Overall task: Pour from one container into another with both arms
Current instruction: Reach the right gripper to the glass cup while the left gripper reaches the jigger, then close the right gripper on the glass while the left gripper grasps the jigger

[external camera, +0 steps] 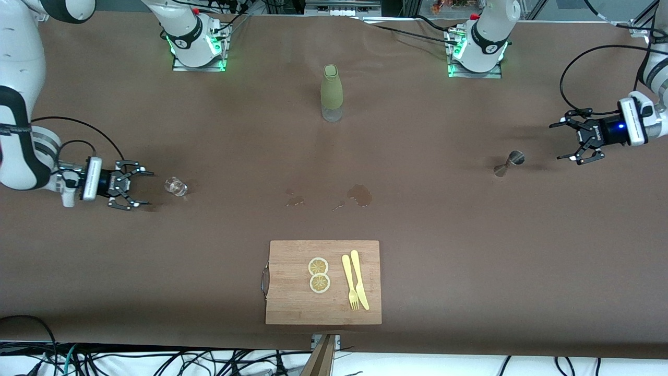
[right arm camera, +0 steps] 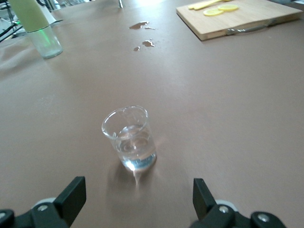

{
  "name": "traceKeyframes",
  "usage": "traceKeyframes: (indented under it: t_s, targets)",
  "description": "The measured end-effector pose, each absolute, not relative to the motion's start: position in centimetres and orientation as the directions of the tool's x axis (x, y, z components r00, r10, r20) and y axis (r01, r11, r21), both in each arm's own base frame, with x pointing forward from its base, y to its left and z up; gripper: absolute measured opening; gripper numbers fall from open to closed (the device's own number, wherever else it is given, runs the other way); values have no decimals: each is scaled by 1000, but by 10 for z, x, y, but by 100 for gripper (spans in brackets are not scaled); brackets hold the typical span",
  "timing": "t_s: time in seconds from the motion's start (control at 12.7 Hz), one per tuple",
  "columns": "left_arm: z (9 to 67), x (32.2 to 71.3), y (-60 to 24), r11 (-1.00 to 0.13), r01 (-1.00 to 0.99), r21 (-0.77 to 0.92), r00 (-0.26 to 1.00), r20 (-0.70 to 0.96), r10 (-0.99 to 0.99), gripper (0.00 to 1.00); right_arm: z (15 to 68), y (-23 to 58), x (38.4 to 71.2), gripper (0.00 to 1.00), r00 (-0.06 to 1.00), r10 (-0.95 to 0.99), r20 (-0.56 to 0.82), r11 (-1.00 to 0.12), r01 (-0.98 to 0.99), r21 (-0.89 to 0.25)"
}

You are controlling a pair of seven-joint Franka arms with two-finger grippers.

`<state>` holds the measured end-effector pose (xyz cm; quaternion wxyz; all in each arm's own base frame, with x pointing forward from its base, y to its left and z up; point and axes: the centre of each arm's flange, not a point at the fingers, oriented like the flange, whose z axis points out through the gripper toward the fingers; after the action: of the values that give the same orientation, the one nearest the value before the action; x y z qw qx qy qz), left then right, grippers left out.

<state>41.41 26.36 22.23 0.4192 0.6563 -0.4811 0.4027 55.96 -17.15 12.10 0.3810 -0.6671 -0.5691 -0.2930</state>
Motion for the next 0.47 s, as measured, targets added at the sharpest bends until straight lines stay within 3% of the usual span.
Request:
traceKeyframes:
  t_s: [0.24, 0.47]
  targets:
    - [192, 399, 266, -171, -981, 96, 134, 966, -222, 100, 99, -144, 561, 100, 97, 485, 869, -11, 994, -104]
    - [152, 401, 244, -155, -981, 116, 140, 979, -149, 100, 84, -127, 559, 100, 58, 451, 891, 16, 997, -73]
